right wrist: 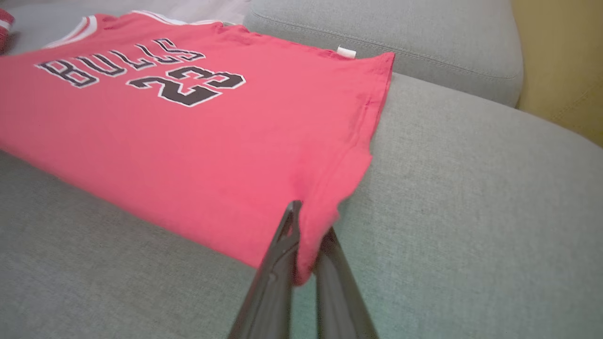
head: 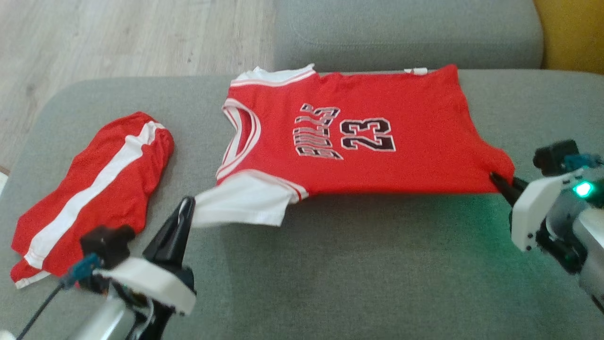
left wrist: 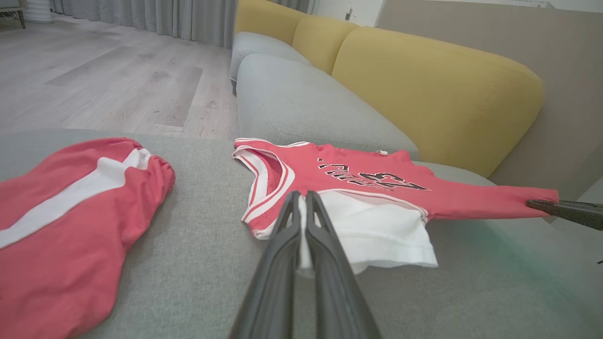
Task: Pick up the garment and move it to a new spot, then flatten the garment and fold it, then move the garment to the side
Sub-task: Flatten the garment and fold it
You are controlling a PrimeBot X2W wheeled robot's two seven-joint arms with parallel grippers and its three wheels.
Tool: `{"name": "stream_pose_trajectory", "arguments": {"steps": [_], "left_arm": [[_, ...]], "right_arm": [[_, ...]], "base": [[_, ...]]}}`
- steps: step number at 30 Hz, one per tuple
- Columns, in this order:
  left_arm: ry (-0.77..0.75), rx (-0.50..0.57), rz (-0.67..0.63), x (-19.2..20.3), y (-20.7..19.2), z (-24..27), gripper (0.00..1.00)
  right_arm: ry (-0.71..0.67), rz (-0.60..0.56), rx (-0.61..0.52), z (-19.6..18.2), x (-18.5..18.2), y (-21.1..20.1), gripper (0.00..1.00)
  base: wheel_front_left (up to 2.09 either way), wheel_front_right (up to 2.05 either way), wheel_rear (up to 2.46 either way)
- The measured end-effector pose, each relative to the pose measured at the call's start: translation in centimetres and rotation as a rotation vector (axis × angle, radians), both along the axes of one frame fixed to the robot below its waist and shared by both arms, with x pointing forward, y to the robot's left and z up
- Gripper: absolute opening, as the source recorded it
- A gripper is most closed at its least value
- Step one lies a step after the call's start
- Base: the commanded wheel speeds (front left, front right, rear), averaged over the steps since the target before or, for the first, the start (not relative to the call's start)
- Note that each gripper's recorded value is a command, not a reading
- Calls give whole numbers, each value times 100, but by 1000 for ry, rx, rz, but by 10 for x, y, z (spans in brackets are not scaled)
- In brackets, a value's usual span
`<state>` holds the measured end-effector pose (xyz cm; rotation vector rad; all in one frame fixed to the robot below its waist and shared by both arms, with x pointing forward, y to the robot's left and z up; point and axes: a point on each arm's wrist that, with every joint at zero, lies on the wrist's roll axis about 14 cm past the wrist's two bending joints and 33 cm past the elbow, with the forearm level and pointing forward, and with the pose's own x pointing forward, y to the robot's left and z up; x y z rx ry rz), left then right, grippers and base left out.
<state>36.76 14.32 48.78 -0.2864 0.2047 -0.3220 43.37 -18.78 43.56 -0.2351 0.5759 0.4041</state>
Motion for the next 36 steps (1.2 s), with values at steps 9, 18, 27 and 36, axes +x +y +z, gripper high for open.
{"name": "stream_pose_trajectory", "arguments": {"steps": [9, 18, 27, 36], "left_arm": [[33, -10, -13, -50, -6, 1, 0], [45, -29, -16, -59, -8, 5, 0], [20, 52, -39, -29, -5, 8, 0], [33, 123, -92, 25, -9, -2, 0]], "right_arm": [[35, -73, 118, -5, -34, -8, 0], [22, -132, 177, -2, -43, -17, 0], [56, -136, 142, -8, -36, -12, 0], [91, -164, 90, -17, -7, -9, 0]], "base": [[0, 0, 0], [0, 0, 0], [0, 0, 0], [0, 0, 0]]}}
